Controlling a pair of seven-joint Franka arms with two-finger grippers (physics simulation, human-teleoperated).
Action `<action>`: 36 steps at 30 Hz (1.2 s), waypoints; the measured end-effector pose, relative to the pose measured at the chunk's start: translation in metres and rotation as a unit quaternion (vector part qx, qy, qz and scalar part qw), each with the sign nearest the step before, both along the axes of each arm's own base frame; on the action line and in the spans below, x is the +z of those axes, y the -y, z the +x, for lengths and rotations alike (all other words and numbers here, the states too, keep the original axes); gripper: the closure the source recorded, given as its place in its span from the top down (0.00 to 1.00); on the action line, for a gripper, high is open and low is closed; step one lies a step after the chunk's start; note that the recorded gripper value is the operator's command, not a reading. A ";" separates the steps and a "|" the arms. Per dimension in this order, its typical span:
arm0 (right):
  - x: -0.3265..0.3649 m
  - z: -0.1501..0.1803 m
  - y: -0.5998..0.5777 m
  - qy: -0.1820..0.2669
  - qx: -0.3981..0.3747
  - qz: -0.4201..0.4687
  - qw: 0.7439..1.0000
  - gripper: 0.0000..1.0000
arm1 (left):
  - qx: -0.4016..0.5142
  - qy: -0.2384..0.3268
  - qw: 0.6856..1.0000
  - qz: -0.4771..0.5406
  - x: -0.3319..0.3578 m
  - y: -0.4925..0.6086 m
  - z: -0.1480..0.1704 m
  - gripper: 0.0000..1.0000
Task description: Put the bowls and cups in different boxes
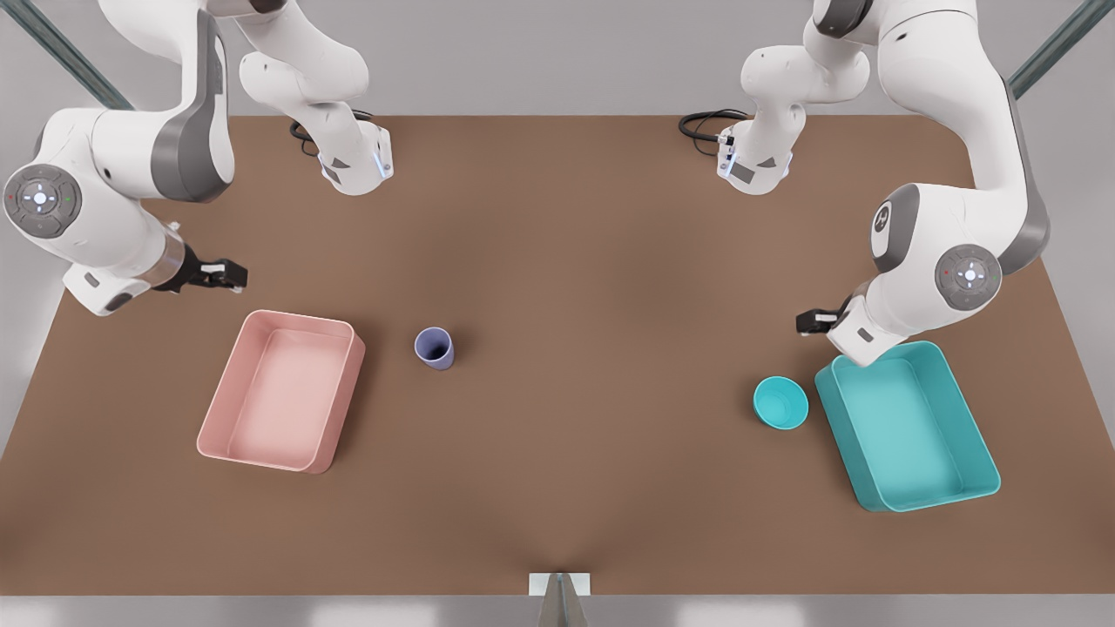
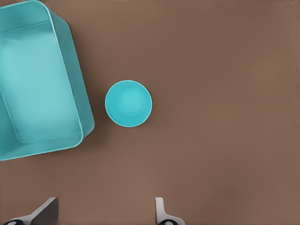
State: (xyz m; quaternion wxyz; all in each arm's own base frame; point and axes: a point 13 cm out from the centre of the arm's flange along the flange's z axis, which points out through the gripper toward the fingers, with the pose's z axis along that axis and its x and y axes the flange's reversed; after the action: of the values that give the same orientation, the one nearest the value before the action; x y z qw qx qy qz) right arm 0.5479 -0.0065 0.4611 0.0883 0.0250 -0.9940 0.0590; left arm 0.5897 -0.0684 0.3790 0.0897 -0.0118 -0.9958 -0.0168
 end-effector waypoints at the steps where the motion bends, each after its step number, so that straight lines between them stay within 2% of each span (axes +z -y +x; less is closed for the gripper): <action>1: -0.002 0.002 -0.001 0.000 0.001 0.000 1.000 1.00 | 0.001 0.001 1.000 0.000 0.000 0.000 0.001 1.00; 3: -0.035 0.009 -0.015 -0.027 0.010 0.004 1.000 1.00 | -0.015 -0.014 1.000 0.007 -0.029 0.017 0.005 1.00; 7: -0.135 0.011 -0.106 -0.102 0.080 0.007 0.992 1.00 | -0.084 -0.052 0.993 0.069 -0.178 0.051 0.019 1.00; 9: -0.176 0.010 -0.142 -0.117 0.104 0.008 0.988 1.00 | -0.102 -0.053 0.990 0.085 -0.246 0.045 0.018 1.00; 11: -0.208 -0.003 -0.166 -0.121 0.115 0.016 0.986 1.00 | -0.112 -0.045 0.988 0.093 -0.286 0.035 0.016 1.00; 15: -0.268 -0.028 -0.194 -0.093 0.107 0.050 0.989 1.00 | -0.131 -0.019 0.985 0.109 -0.307 0.018 0.015 1.00; 19: -0.284 -0.013 -0.220 -0.029 0.092 0.081 0.992 1.00 | -0.141 0.001 0.984 0.111 -0.307 0.020 0.016 1.00; 22: -0.300 -0.009 -0.232 -0.007 0.080 0.092 0.993 1.00 | -0.150 0.009 0.983 0.108 -0.317 0.031 0.017 1.00; 23: -0.307 -0.012 -0.230 -0.007 0.072 0.092 0.993 1.00 | -0.151 0.010 0.983 0.107 -0.323 0.033 0.017 0.92; 25: -0.320 -0.022 -0.230 -0.009 0.060 0.092 0.994 1.00 | -0.152 0.013 0.983 0.106 -0.330 0.035 0.017 0.47; 26: -0.326 -0.026 -0.229 -0.010 0.054 0.092 0.994 1.00 | -0.151 0.015 0.983 0.107 -0.332 0.034 0.018 0.32; 27: -0.330 -0.029 -0.228 -0.011 0.049 0.091 0.995 1.00 | -0.150 0.018 0.983 0.109 -0.332 0.033 0.020 0.21; 33: -0.349 -0.031 -0.231 -0.009 0.030 0.087 0.996 1.00 | -0.128 0.040 0.984 0.114 -0.312 0.035 0.033 0.21; 36: -0.368 -0.032 -0.228 -0.015 0.020 0.082 0.996 1.00 | -0.110 0.064 0.985 0.115 -0.263 0.035 0.049 0.21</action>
State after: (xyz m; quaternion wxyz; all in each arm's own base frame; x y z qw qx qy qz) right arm 0.5159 0.2211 0.0935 0.0997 0.0530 -0.9934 -0.0210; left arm 0.6388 -0.1038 0.1162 0.0243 -0.1100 -0.9835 -0.1416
